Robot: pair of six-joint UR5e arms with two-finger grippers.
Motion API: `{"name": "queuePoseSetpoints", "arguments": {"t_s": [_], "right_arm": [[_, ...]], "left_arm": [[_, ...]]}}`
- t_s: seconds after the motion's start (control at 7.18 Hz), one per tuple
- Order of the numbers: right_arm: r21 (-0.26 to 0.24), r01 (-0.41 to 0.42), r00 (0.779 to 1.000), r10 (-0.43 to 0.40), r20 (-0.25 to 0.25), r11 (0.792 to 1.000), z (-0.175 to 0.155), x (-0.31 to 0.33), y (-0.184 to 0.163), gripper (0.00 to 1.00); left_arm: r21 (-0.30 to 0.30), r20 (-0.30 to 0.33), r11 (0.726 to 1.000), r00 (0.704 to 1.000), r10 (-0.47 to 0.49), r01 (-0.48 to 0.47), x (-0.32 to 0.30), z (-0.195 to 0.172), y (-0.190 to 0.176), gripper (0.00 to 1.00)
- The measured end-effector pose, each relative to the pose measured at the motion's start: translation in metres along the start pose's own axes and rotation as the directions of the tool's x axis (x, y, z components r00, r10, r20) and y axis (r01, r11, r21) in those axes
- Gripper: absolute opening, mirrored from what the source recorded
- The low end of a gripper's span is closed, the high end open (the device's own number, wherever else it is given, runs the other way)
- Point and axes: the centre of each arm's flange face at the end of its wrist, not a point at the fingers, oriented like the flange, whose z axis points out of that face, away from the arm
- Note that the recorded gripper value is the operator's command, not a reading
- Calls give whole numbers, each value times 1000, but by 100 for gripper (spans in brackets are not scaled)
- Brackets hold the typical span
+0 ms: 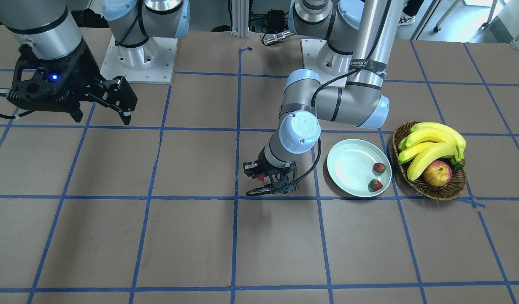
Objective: Collect all strawberries into plate
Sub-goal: 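Carry the strawberry onto the plate and open the left gripper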
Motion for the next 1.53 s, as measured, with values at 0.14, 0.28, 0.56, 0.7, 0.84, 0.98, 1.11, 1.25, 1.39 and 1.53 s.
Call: {"name": "queuePoseSetpoints", "arguments": {"t_s": [0.14, 0.28, 0.56, 0.7, 0.84, 0.98, 1.11, 1.25, 1.39, 1.53], "right_arm": [[2, 0, 1000, 0, 0, 1000, -1, 0, 0, 100], [2, 0, 1000, 0, 0, 1000, -1, 0, -1, 100], [-2, -1, 1000, 1, 0, 1000, 1, 0, 0, 100], [-2, -1, 1000, 1, 0, 1000, 1, 0, 0, 100], [-3, -2, 1000, 2, 0, 1000, 1, 0, 0, 100], [-3, -1, 1000, 1, 0, 1000, 2, 0, 0, 100], [-1, -1, 1000, 1, 0, 1000, 0, 0, -1, 100], [1, -1, 1000, 1, 0, 1000, -1, 0, 0, 100], [1, -1, 1000, 1, 0, 1000, -1, 0, 0, 100], [3, -2, 1000, 2, 0, 1000, -2, 0, 0, 100]], "left_arm": [[-16, 40, 1000, 999, 19, -19, -42, -30, -23, 0], [-43, 65, 999, 998, 27, -25, -82, -46, -34, 0], [-95, 187, 995, 981, 43, -26, -142, -43, -37, 0], [-131, 212, 991, 976, 54, -27, -167, -30, -37, 0], [-166, 216, 986, 975, 58, -22, -186, -16, -37, 0], [-195, 215, 981, 975, 56, -13, -197, -3, -36, 40], [-212, 213, 977, 975, 59, -12, -201, 5, -35, 94], [-210, 212, 978, 975, 61, -16, -203, 5, -36, 100], [-187, 212, 982, 975, 59, -19, -203, -1, -38, 100], [-162, 212, 987, 976, 52, -18, -202, -11, -40, 100]]}}
